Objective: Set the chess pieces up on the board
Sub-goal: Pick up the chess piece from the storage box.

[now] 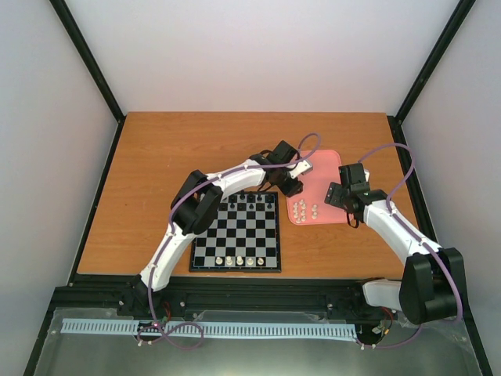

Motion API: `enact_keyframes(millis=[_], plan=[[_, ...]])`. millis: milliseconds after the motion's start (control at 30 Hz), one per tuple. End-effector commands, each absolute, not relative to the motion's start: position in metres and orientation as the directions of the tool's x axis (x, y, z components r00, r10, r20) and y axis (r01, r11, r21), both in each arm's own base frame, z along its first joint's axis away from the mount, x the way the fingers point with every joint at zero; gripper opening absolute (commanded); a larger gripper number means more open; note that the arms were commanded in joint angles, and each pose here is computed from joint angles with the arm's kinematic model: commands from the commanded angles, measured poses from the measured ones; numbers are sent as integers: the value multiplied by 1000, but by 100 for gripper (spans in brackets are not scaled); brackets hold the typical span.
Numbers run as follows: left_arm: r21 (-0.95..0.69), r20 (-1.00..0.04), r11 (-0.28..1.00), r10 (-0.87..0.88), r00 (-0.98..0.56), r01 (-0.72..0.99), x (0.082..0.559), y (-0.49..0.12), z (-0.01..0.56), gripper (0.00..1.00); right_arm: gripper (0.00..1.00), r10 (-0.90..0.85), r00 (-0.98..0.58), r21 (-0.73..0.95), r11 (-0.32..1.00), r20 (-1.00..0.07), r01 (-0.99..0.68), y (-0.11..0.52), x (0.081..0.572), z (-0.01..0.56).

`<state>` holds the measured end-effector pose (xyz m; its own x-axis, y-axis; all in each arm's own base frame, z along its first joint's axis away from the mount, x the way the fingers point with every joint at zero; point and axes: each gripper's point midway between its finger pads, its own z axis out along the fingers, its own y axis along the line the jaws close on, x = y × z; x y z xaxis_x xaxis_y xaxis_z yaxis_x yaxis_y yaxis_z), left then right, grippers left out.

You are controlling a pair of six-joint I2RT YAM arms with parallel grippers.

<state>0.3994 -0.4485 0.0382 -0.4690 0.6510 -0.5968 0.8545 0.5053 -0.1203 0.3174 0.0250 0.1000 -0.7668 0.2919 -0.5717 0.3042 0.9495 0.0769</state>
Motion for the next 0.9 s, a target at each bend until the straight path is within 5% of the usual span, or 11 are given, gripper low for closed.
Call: enact_keyframes(millis=[0, 267, 467, 600, 867], plan=[[-99, -613, 485, 658, -437, 869, 401, -456, 48, 51, 100, 292, -747, 83, 949, -597, 305, 24, 327, 109], [-97, -622, 490, 650, -437, 866, 404, -458, 50, 34, 100, 291, -753, 83, 950, -590, 302, 25, 326, 106], [-95, -623, 492, 649, -437, 866, 403, -458, 51, 33, 100, 290, -758, 86, 951, -584, 297, 27, 327, 103], [-92, -626, 495, 646, -437, 864, 405, -458, 52, 16, 100, 290, -760, 86, 951, -582, 298, 27, 327, 102], [-87, -634, 501, 638, -436, 861, 407, -459, 56, 1, 100, 290, -762, 88, 951, -579, 295, 28, 328, 102]])
